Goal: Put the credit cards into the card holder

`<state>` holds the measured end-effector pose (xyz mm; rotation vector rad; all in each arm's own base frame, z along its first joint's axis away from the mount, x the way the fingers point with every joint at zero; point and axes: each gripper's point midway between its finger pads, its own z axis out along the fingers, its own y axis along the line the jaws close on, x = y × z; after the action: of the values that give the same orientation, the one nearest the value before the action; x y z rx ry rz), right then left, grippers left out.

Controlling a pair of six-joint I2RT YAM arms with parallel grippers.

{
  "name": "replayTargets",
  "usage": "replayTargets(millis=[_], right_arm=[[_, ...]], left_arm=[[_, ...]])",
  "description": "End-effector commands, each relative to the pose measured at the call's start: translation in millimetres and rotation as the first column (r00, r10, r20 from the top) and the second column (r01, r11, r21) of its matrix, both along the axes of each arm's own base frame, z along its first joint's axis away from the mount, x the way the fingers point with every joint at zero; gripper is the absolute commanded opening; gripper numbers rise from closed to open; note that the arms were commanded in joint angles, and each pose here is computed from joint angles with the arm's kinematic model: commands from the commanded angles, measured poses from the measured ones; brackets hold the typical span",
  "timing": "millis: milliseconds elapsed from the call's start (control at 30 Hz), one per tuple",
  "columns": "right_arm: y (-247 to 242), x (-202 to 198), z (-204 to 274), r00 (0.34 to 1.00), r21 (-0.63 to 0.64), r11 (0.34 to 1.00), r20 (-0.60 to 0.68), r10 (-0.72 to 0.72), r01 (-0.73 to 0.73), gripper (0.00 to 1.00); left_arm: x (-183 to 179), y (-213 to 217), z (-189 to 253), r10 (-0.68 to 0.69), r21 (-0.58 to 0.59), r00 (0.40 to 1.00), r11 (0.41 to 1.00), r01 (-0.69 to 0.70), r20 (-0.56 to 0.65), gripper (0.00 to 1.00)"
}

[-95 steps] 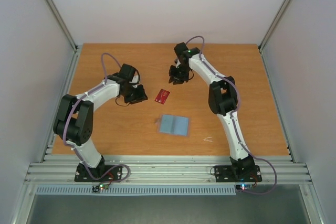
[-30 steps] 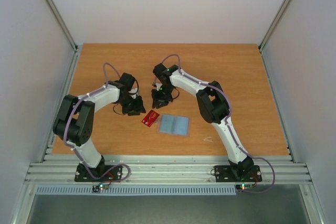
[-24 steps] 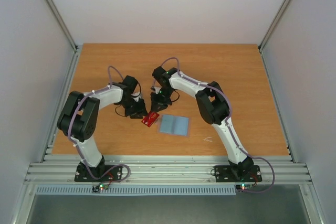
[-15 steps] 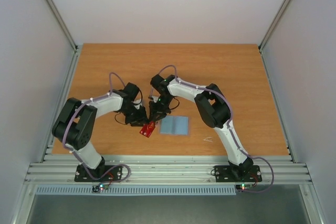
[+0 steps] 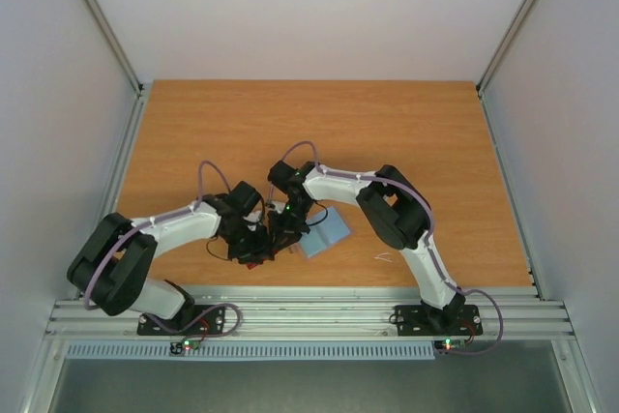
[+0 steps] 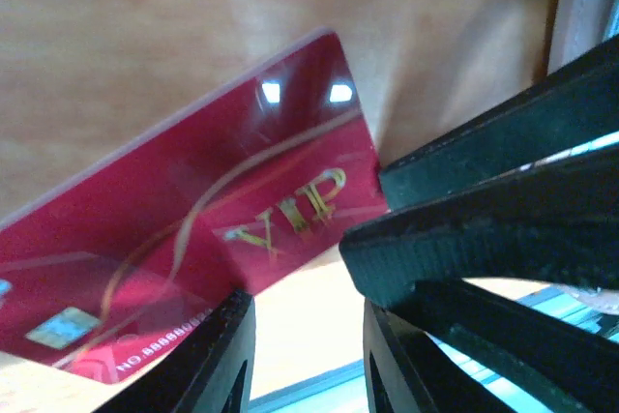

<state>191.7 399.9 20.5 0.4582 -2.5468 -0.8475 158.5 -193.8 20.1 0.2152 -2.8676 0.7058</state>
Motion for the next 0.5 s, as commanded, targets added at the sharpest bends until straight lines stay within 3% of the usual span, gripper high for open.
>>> replayTargets(millis=[0,233,367,467], right_arm=[[-10,-11,-20,0.999,-0.08,0.997,0.038,-0.015,0.018,0.23],[-15,3,11,0.985,-0.067,0.995,0.157,-0.068,0.08,0.23],[-20,3,25,0.973,-0.052,0.985,0.174,-0.154,0.165,0.27],[-29,-3,34,0.962,-0.037,0.975,0.177,-0.209,0.219,0.29]], left_arm=[[-8,4,-2,0.032,0.054,0.998,0.998,-0.035,0.045,0.33],[34,38,59,0.063,0.204,0.942,0.969,-0.137,0.329,0.38],[50,54,57,0.048,0.307,0.951,0.94,-0.146,0.305,0.39],[59,51,42,0.021,0.316,0.967,0.943,-0.103,0.253,0.39]])
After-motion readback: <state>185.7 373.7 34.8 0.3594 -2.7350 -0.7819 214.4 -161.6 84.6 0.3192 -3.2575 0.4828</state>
